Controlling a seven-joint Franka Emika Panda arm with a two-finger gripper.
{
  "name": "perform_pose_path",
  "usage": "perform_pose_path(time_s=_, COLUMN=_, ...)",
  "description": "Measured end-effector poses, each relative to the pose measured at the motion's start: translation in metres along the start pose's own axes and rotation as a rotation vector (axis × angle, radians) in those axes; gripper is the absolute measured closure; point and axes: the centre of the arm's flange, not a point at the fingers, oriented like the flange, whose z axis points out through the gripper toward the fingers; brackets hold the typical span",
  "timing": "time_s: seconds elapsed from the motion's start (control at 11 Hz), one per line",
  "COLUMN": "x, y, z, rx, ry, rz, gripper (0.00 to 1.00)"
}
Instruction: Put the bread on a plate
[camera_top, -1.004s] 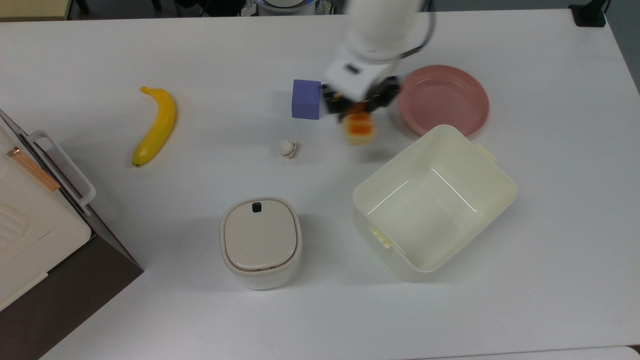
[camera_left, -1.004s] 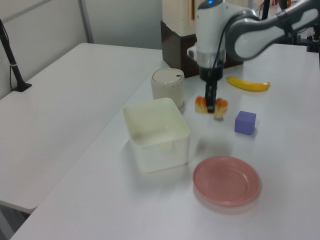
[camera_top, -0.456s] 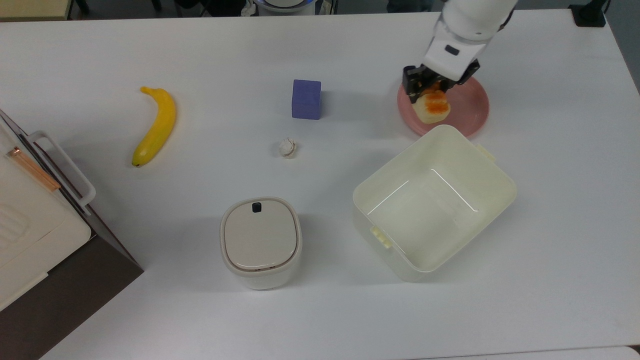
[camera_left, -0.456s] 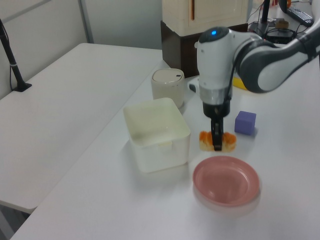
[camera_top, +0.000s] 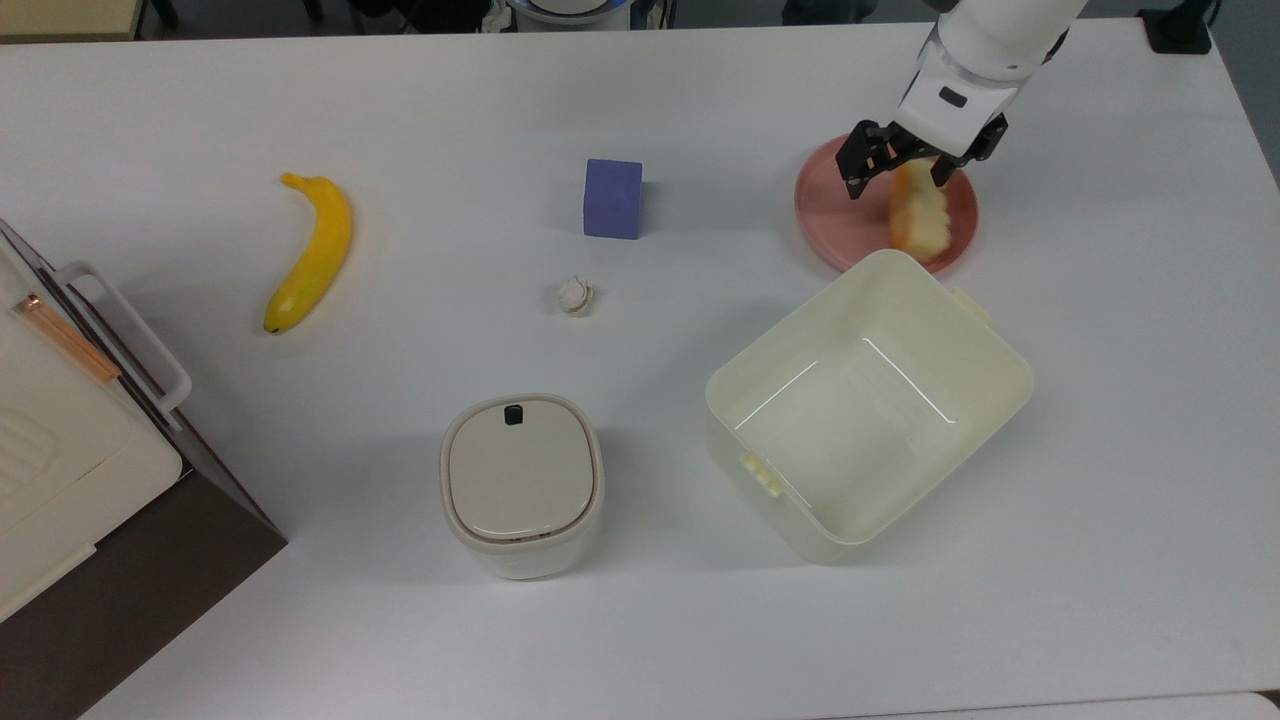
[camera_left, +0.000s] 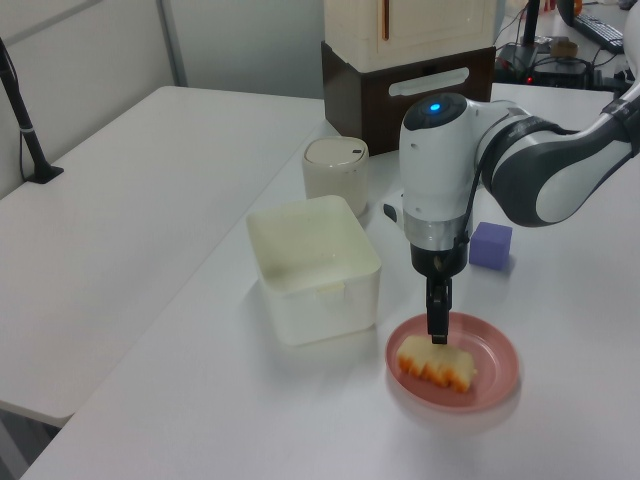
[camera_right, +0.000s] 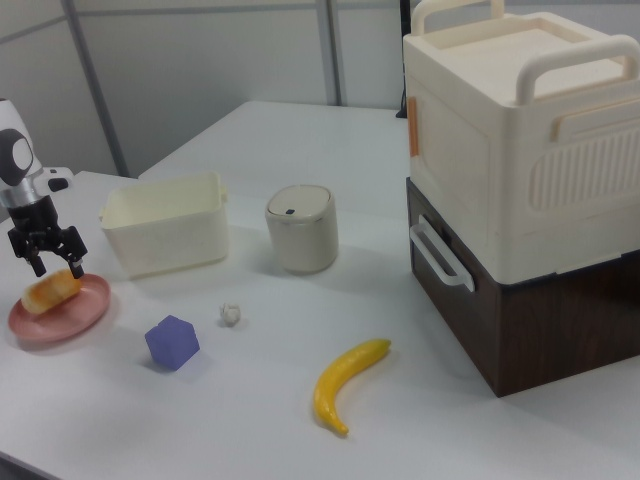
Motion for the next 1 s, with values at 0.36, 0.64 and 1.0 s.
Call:
perform_pose_path(time_s=0.36, x=0.009, y=0.036, z=-0.029, rx=-0.001, ry=0.023, rz=0.064, gripper=0.0)
perform_pose_path(time_s=0.64, x=0.012, y=0.133, z=-0.073, rx=-0.022, ry=0.009, rz=0.137, gripper=0.0)
perform_pose_path(time_s=1.0, x=-0.005, y=0.289, z=-0.123, rx=-0.027, ry=0.009, rz=0.229, gripper=0.0)
